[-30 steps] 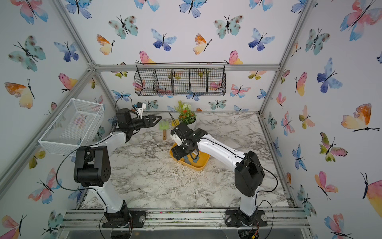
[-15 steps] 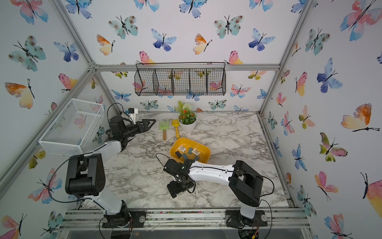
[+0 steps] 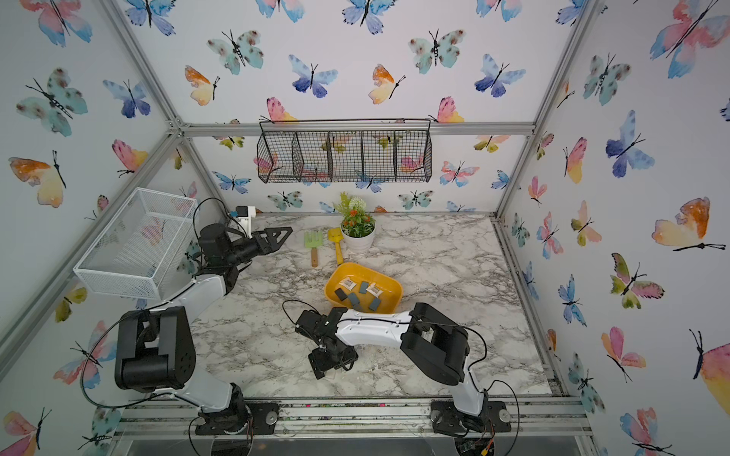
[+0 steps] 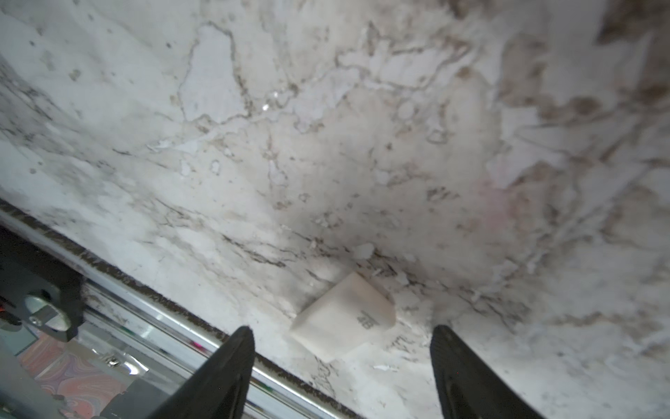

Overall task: Put the eraser in the storage box
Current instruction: Pick up the eraser from the center of the board, then place the eraser in the storage box.

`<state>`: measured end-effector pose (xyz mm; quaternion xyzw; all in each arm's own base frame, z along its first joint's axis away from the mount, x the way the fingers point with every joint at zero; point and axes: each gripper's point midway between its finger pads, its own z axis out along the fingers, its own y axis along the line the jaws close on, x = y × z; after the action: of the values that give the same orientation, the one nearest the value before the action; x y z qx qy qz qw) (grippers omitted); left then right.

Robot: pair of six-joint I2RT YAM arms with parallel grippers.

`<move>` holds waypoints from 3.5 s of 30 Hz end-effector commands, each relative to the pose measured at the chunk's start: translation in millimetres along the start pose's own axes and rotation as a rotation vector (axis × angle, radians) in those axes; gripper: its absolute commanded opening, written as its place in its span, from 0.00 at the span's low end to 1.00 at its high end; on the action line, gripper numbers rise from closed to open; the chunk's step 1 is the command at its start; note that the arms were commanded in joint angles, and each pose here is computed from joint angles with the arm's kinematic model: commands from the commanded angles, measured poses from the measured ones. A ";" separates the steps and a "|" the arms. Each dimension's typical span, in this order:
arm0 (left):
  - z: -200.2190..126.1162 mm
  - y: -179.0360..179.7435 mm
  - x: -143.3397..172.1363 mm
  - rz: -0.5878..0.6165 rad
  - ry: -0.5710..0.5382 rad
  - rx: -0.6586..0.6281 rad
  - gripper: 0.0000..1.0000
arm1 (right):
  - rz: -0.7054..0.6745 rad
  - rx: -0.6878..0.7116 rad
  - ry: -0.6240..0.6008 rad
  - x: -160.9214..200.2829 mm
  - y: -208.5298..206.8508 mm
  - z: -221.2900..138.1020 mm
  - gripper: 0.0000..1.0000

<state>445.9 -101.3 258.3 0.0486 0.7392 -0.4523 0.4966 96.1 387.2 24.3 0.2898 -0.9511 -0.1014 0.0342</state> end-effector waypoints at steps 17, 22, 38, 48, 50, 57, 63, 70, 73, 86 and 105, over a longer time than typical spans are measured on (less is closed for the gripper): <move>-16.5 0.3 -16.8 0.025 -0.037 0.002 0.98 | 0.030 0.128 0.077 10.9 -15.8 21.8 0.41; -17.0 0.8 -17.3 0.026 -0.038 0.001 0.98 | -0.001 0.132 0.091 10.4 -15.5 25.8 0.23; -13.8 5.8 -13.5 0.011 -0.015 -0.001 0.98 | -0.042 0.202 0.030 -4.3 -27.4 14.5 0.65; -12.6 7.9 -12.0 0.010 -0.008 -0.002 0.98 | -0.119 0.236 0.007 -14.6 -19.4 17.3 0.65; -12.7 8.8 -10.8 0.006 -0.005 -0.005 0.98 | -0.137 0.224 0.001 -15.6 -14.2 18.3 0.64; -12.5 8.6 -11.3 0.005 -0.002 -0.004 0.98 | -0.189 0.206 -0.012 -16.0 0.7 17.3 0.60; -12.3 8.2 -10.8 0.003 0.001 -0.002 0.98 | -0.201 0.193 -0.012 -16.0 4.8 18.0 0.58; -12.2 8.7 -10.2 0.005 0.004 -0.005 0.98 | -0.195 0.218 0.005 -14.2 0.4 23.7 0.36; -12.1 8.9 -10.0 0.005 0.006 -0.006 0.98 | -0.197 0.221 0.006 -14.9 0.3 24.0 0.29; -11.2 14.6 -8.9 0.005 0.013 -0.027 0.98 | -0.136 0.230 -0.197 -55.0 -9.1 -50.9 0.18; -1.6 29.9 -2.2 -0.022 0.045 -0.034 0.98 | 0.136 0.227 -0.243 -134.5 -214.2 -106.3 0.16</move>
<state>457.9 -83.4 245.8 0.0387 0.7556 -0.4439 0.4801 332.0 275.8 92.1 0.1945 -0.9728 -0.0226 -0.1239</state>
